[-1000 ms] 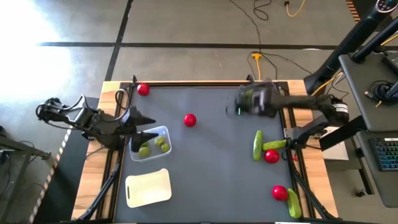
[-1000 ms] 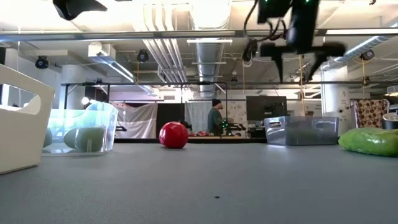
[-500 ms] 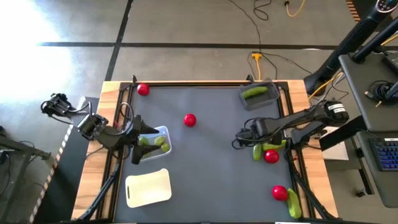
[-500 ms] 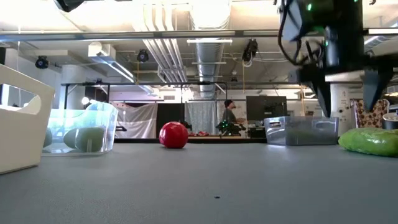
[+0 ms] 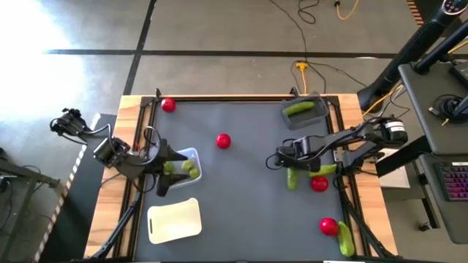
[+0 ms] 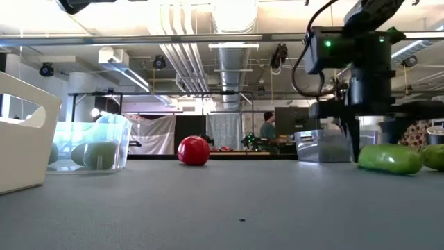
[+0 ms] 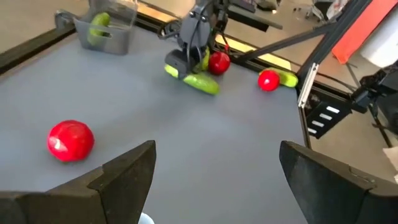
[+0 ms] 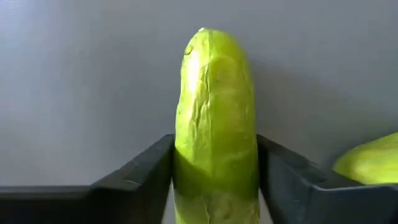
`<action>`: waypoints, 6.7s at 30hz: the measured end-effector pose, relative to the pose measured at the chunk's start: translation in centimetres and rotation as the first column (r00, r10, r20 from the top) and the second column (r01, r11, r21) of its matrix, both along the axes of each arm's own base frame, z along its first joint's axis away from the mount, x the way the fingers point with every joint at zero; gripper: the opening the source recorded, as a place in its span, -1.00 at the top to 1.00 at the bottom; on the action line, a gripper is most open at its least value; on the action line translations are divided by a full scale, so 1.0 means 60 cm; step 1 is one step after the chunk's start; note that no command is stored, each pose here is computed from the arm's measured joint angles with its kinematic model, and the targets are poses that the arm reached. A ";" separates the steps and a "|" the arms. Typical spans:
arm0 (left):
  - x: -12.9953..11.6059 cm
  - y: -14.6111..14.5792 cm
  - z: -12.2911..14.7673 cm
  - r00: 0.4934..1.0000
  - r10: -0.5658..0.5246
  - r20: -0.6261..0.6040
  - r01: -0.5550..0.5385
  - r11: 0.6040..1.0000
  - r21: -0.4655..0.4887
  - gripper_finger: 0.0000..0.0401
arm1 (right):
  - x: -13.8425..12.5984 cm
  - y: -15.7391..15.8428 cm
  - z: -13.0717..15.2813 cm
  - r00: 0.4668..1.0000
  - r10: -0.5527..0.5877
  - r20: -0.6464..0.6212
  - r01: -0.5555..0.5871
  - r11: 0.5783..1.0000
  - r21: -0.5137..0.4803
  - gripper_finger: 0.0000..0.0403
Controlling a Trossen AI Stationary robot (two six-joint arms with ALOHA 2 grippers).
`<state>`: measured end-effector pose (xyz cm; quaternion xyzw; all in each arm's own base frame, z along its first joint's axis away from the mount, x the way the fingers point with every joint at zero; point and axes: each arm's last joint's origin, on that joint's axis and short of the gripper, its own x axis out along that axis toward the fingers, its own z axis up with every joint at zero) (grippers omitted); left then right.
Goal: Sort produce into baskets
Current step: Put the cucumber into the black bin
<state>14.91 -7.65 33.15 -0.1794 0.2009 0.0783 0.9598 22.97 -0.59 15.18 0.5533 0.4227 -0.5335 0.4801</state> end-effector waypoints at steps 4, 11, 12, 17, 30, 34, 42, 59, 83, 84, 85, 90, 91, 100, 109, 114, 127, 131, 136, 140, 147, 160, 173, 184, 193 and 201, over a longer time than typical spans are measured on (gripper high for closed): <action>-0.013 0.009 0.006 1.000 0.006 0.015 -0.007 1.000 0.016 -0.62 | 0.027 -0.003 0.030 0.991 0.097 0.088 -0.096 0.995 -0.007 0.26; -0.039 0.020 0.012 0.994 -0.110 0.001 0.110 0.994 0.002 -0.62 | 0.050 -0.130 0.186 0.893 0.450 -0.019 -0.441 0.863 -0.247 0.26; -0.041 0.020 0.013 0.991 -0.132 -0.003 0.132 0.991 -0.012 -0.62 | 0.047 -0.156 0.209 0.861 0.507 -0.036 -0.496 0.822 -0.278 0.26; -0.047 0.020 0.011 0.987 -0.161 -0.024 0.158 0.982 -0.104 -0.62 | 0.023 -0.259 0.281 0.511 0.806 -0.298 -0.845 0.407 -0.347 0.26; -0.039 0.020 0.002 0.998 -0.026 -0.052 0.019 0.990 -0.141 -0.62 | -0.008 -0.378 0.138 -0.244 0.942 -0.230 -0.931 -0.161 0.327 0.26; -0.040 0.022 0.003 0.999 0.012 -0.035 -0.017 0.991 -0.129 -0.62 | -0.003 -0.384 0.102 -0.361 0.922 -0.140 -0.879 -0.286 0.381 0.26; -0.041 0.024 0.004 0.999 0.038 -0.027 -0.042 0.987 -0.155 -0.62 | 0.012 -0.397 0.066 -0.364 0.923 -0.124 -0.885 -0.301 0.355 -0.05; -0.044 0.025 0.001 0.998 -0.018 -0.058 0.016 0.999 -0.047 -0.62 | -0.002 -0.136 0.263 -0.138 0.980 -0.143 -0.978 -0.112 0.175 -0.58; -0.038 0.001 -0.008 0.993 -0.069 -0.095 0.063 0.996 -0.070 -0.62 | -0.073 0.018 0.044 -0.229 0.966 0.122 -0.822 -0.259 0.508 -0.61; -0.036 -0.001 -0.009 0.993 -0.068 -0.098 0.062 0.996 -0.065 -0.62 | -0.070 0.018 0.040 -0.233 0.965 0.117 -0.815 -0.260 0.518 -0.61; -0.034 -0.002 -0.011 0.992 -0.068 -0.102 0.062 0.996 -0.062 -0.62 | -0.067 0.017 0.034 -0.236 0.965 0.113 -0.809 -0.259 0.528 -0.61; -0.027 -0.007 -0.012 0.992 -0.071 -0.101 0.065 0.996 -0.064 -0.62 | -0.049 0.017 0.002 -0.242 0.962 0.125 -0.800 -0.271 0.536 -0.61; -0.027 -0.008 -0.012 0.992 -0.074 -0.099 0.068 0.995 -0.067 -0.62 | -0.045 0.017 -0.005 -0.241 0.962 0.128 -0.795 -0.271 0.543 -0.61; -0.039 -0.003 0.001 0.990 -0.120 -0.071 0.112 0.987 -0.112 -0.62 | -0.030 0.017 -0.050 -0.191 0.975 0.110 -0.775 -0.219 0.593 -0.45; -0.054 0.007 0.004 0.990 -0.127 -0.068 0.119 0.987 -0.106 -0.62 | -0.011 0.010 -0.009 -0.139 0.988 0.067 -0.803 -0.152 0.577 0.35; -0.054 0.010 0.004 0.993 -0.106 -0.059 0.103 0.994 -0.045 -0.62 | 0.030 -0.061 0.074 -0.075 0.996 -0.052 -0.878 -0.041 0.476 0.40; -0.053 0.018 0.007 0.999 0.043 -0.005 -0.043 0.999 0.013 -0.62 | 0.009 -0.363 0.154 -0.230 0.921 -0.314 -0.949 -0.141 0.282 0.39; -0.054 0.020 0.008 0.997 0.082 0.010 -0.081 0.996 -0.021 -0.62 | -0.003 -0.403 0.106 -0.313 0.913 -0.262 -0.912 -0.212 0.352 0.30; -0.056 0.023 0.007 0.994 0.109 0.006 -0.108 0.993 -0.051 -0.62 | -0.008 -0.414 0.080 -0.353 0.918 -0.182 -0.884 -0.264 0.387 0.19; -0.057 0.028 0.006 0.992 0.128 0.000 -0.128 0.991 -0.048 -0.62 | -0.009 -0.410 0.079 -0.374 0.918 -0.131 -0.878 -0.305 0.369 0.05; -0.068 0.036 0.012 0.993 0.116 0.017 -0.114 0.991 -0.076 -0.62 | -0.012 -0.372 0.133 -0.357 0.921 -0.157 -0.875 -0.271 0.401 -0.28; -0.080 0.041 0.016 1.000 -0.021 0.004 0.021 1.000 -0.016 -0.62 | -0.003 0.005 0.264 -0.053 0.989 -0.140 -0.995 -0.041 0.090 -0.42; -0.076 0.037 0.014 0.998 -0.060 -0.015 0.060 0.996 0.064 -0.62 | -0.007 0.329 0.167 0.574 0.815 0.078 -0.684 0.424 0.594 -0.42; -0.069 0.028 0.008 0.991 -0.118 -0.055 0.120 0.992 0.039 -0.62 | -0.048 0.404 0.068 0.494 0.869 -0.021 -0.548 0.330 0.768 -0.69; -0.062 0.023 0.004 0.991 -0.115 -0.073 0.119 0.992 0.046 -0.62 | -0.065 0.394 0.005 0.569 0.814 -0.120 -0.449 0.429 0.784 -0.72; -0.058 0.020 0.002 0.990 -0.112 -0.085 0.116 0.992 0.047 -0.62 | -0.086 0.413 -0.028 0.620 0.776 -0.118 -0.416 0.452 0.789 -0.63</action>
